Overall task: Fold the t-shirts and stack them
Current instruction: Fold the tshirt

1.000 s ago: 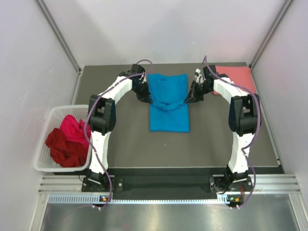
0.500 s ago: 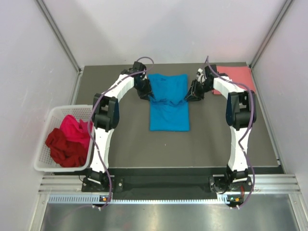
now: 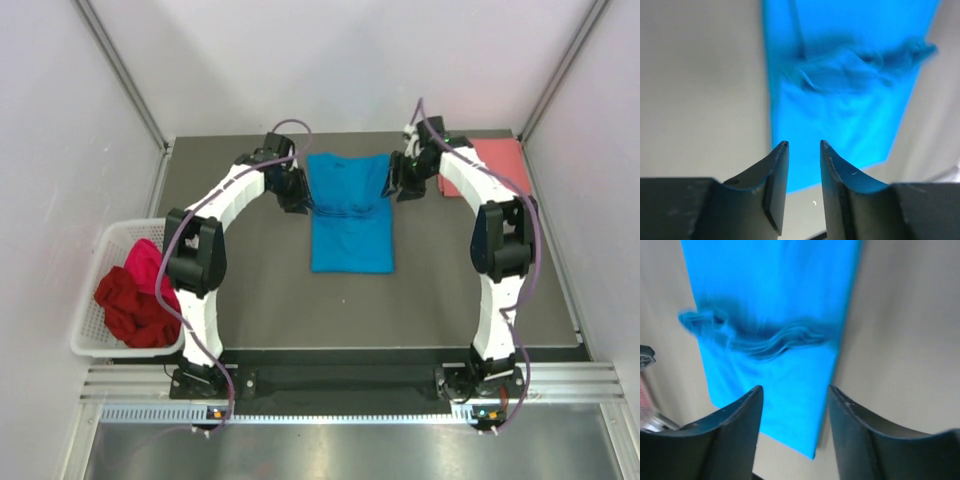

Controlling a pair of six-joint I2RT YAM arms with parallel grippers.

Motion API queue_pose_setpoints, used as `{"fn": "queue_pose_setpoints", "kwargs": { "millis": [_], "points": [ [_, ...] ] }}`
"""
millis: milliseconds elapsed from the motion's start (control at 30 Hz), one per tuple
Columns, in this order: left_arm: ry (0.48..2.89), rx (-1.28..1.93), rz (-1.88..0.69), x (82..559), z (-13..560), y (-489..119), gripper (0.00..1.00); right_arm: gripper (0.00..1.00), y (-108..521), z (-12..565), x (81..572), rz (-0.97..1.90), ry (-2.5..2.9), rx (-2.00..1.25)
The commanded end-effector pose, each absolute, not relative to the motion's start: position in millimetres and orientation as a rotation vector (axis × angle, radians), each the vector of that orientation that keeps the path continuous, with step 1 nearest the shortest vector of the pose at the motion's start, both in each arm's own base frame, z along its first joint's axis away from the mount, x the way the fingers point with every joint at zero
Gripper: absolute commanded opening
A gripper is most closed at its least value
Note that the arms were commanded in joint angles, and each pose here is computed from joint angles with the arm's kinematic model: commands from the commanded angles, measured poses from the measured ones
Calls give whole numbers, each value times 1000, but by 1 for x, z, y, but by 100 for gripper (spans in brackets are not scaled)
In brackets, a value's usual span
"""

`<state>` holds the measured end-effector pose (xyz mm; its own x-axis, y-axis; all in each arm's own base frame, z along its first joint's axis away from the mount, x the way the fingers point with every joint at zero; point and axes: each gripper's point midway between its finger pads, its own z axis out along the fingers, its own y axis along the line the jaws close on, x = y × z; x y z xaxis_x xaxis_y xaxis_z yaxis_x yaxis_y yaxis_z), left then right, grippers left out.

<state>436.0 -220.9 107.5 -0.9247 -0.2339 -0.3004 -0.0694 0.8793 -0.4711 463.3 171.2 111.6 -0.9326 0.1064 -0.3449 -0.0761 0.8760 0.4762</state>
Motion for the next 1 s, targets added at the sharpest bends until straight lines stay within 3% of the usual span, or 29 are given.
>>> {"fn": "queue_pose_setpoints", "kwargs": {
  "millis": [0,233,500,967],
  "points": [
    [2586,-114,-852,423,139,-263,34,52,206,126,429,591,2662,-160],
    [2642,-117,-968,414,103,-304,27,45,239,96,421,567,2684,-136],
    [2664,-117,-923,434,72,-308,25,38,248,76,438,568,2677,-98],
    [2612,-125,-891,488,63,-309,25,37,253,70,487,548,2629,-55]
  ]
}}
